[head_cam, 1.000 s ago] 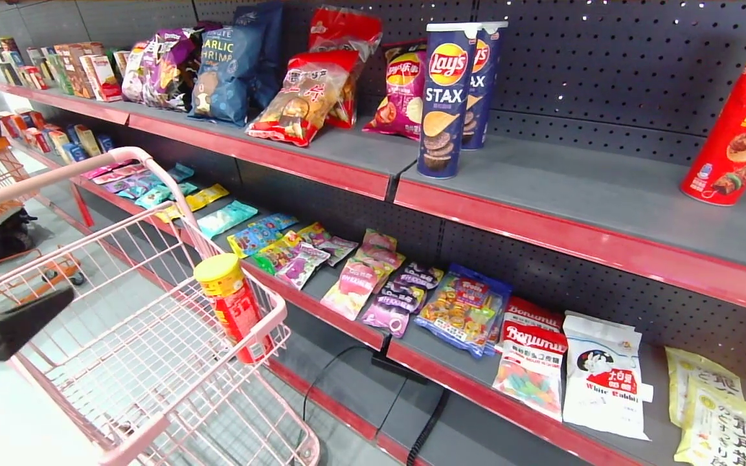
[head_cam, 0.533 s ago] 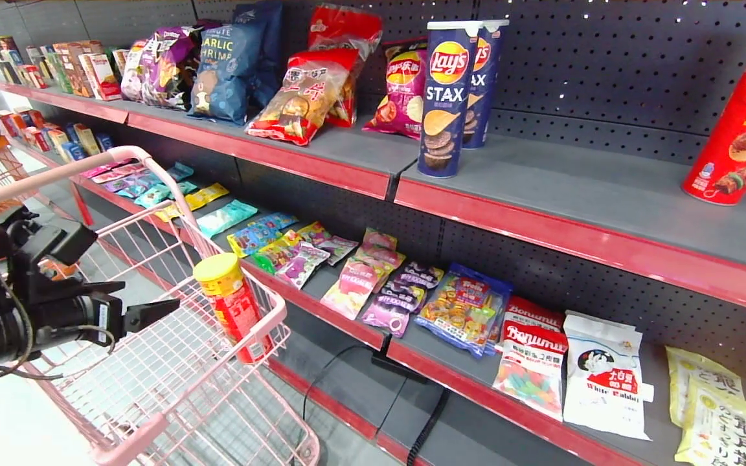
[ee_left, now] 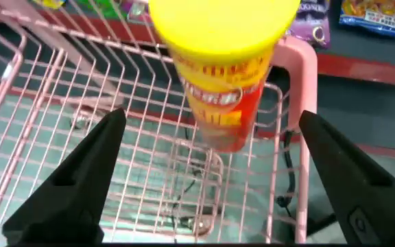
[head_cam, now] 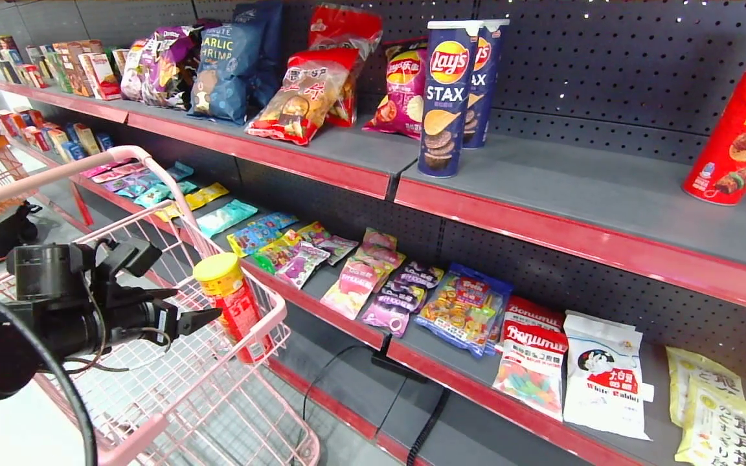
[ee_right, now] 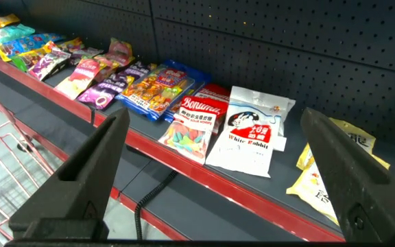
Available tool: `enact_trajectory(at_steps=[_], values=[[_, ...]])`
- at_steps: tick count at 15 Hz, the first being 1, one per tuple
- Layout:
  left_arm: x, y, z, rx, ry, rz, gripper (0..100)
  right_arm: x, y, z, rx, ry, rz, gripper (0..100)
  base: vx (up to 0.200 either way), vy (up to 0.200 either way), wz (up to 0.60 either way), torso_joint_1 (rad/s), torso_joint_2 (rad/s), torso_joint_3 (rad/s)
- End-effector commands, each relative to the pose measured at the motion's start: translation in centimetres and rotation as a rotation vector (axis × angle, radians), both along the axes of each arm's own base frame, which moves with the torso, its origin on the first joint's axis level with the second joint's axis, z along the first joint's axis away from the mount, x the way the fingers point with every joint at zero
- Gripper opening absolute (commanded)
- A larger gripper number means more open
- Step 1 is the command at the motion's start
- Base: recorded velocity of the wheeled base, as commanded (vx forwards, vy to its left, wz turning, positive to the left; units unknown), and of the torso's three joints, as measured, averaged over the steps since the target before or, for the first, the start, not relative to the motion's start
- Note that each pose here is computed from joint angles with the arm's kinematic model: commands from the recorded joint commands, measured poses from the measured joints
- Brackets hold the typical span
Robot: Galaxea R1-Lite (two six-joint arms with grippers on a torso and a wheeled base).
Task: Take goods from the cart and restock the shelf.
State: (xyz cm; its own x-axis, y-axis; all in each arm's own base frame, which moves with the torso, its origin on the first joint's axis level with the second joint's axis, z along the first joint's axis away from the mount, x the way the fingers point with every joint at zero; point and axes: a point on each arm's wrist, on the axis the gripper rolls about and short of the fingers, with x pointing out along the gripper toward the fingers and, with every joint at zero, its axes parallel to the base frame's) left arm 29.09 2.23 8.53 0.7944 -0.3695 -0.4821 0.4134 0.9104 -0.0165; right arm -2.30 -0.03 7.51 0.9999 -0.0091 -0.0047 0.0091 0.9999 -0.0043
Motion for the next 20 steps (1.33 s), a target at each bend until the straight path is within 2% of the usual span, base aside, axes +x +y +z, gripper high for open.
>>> enact_trajectory(at_steps=[1, 4, 7, 9, 20], values=[[0.7, -0.4, -1.4, -0.009, 0.036, -0.013, 100, 0.0, 0.0, 0.0, 0.000, 0.001, 0.001, 100, 0.000, 0.000, 0.00, 0.000, 0.00, 0.000], [1.5, -0.3, -1.7, -0.006, 0.031, -0.016, 100, 0.0, 0.0, 0.0, 0.000, 0.001, 0.000, 100, 0.000, 0.000, 0.00, 0.000, 0.00, 0.000], [3.4, -0.6, -0.4, -0.005, -0.034, -0.025, 100, 0.0, 0.0, 0.0, 0.000, 0.001, 0.001, 100, 0.000, 0.000, 0.00, 0.000, 0.00, 0.000], [4.1, -1.0, -0.2, -0.016, -0.047, -0.031, 100, 0.0, 0.0, 0.0, -0.002, 0.001, 0.001, 100, 0.000, 0.000, 0.00, 0.000, 0.00, 0.000], [5.0, -1.8, -1.6, -0.022, -0.013, -0.051, 100, 0.0, 0.0, 0.0, 0.000, 0.001, 0.001, 100, 0.000, 0.000, 0.00, 0.000, 0.00, 0.000]])
